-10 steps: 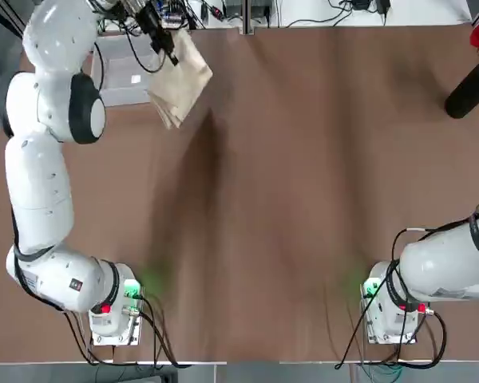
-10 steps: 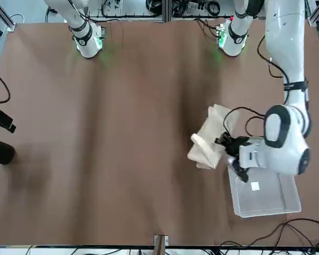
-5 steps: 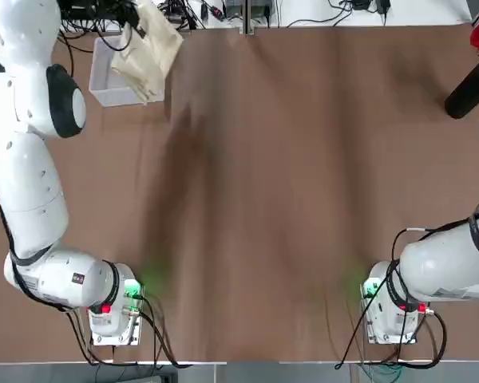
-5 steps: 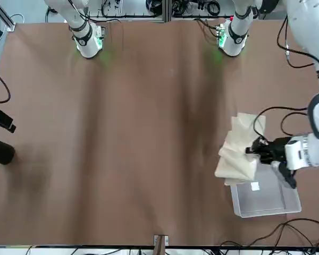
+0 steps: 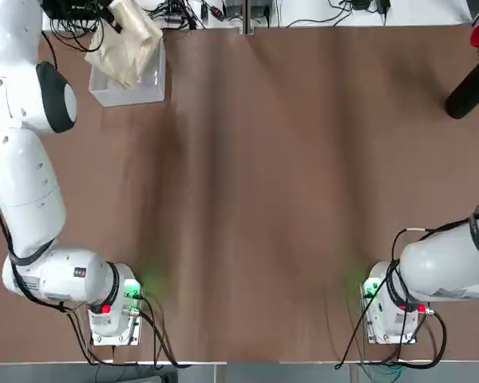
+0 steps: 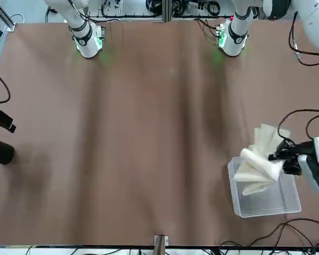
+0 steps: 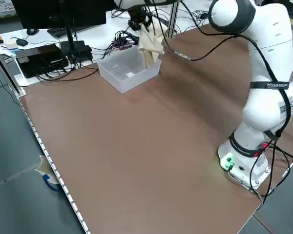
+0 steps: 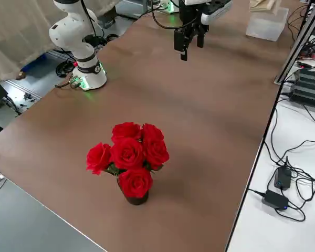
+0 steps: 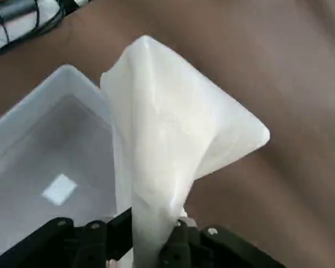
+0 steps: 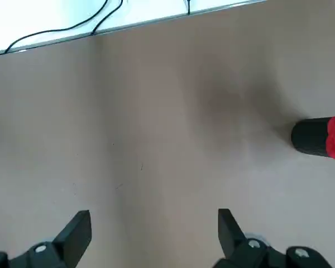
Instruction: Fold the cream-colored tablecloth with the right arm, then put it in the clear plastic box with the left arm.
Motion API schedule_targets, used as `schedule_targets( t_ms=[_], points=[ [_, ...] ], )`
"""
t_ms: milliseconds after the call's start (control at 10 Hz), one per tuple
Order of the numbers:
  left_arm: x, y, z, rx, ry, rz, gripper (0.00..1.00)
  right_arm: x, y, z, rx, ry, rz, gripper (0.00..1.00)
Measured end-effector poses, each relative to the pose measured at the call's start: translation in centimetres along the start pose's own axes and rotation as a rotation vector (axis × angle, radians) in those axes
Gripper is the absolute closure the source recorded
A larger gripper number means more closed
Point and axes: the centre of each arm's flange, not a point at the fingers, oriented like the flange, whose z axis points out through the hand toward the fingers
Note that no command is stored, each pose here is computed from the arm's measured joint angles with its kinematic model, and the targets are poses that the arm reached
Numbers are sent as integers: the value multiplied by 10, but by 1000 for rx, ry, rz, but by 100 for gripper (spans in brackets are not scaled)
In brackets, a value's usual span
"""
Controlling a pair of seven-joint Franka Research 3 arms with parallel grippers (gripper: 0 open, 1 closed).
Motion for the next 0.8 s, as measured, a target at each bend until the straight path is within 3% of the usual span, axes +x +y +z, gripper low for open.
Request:
schedule_targets(
  t_ms=[300,800],
  points=[
    [8,-12,3,110,-138,213,84,0,0,0,0,0,0,0],
    [32,-29,43,242,-232,312,84,0,0,0,0,0,0,0]
  ],
)
